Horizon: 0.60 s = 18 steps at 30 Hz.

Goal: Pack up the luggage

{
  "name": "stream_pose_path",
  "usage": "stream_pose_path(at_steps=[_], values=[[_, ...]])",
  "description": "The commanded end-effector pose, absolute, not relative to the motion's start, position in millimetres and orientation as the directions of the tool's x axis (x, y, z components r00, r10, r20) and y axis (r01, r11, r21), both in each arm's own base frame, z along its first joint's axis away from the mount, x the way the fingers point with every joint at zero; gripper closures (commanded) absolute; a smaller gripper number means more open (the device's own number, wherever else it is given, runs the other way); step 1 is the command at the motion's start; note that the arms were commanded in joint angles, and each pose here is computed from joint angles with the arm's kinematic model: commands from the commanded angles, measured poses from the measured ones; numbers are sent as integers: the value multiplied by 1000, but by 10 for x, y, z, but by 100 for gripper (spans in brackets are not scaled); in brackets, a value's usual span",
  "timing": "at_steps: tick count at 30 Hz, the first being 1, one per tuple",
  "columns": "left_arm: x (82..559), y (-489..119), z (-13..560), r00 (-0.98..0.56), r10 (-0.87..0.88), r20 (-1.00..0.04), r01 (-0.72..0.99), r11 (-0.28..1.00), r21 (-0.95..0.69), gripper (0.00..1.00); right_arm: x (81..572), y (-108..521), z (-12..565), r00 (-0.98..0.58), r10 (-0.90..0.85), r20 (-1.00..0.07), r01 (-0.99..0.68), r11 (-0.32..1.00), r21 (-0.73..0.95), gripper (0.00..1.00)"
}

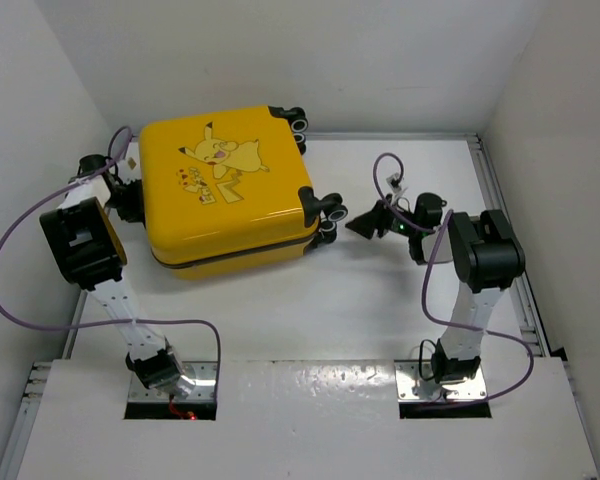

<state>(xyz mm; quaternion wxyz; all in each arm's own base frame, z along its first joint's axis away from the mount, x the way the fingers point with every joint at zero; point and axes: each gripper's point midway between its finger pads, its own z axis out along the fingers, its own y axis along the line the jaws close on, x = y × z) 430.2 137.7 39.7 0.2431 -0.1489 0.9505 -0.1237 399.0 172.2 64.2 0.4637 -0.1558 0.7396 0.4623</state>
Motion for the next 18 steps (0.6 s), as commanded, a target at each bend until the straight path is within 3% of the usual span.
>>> stream_pose_path(at_steps=[1, 4, 7, 11, 18], values=[[4028, 1448, -360, -893, -325, -311, -261, 937, -232, 100, 3475, 1931, 1035, -430, 148, -890, -821, 347, 454, 41], [3992, 1431, -332, -893, -325, -311, -261, 937, -232, 100, 3239, 2057, 1023, -392, 105, -914, -857, 319, 404, 36], [3951, 1394, -366, -893, -326, -311, -257, 936, -241, 100, 3373, 2066, 962, -395, 121, -911, -818, 405, 408, 33], [3912, 1306, -358, -894, -327, -307, -253, 933, -255, 100, 3458, 2274, 1016, -349, 125, -929, -835, 409, 369, 28], [3907, 1300, -349, -890, -334, -312, -260, 931, -257, 100, 3535, 2471, 1011, -301, 126, -945, -857, 399, 327, 28]])
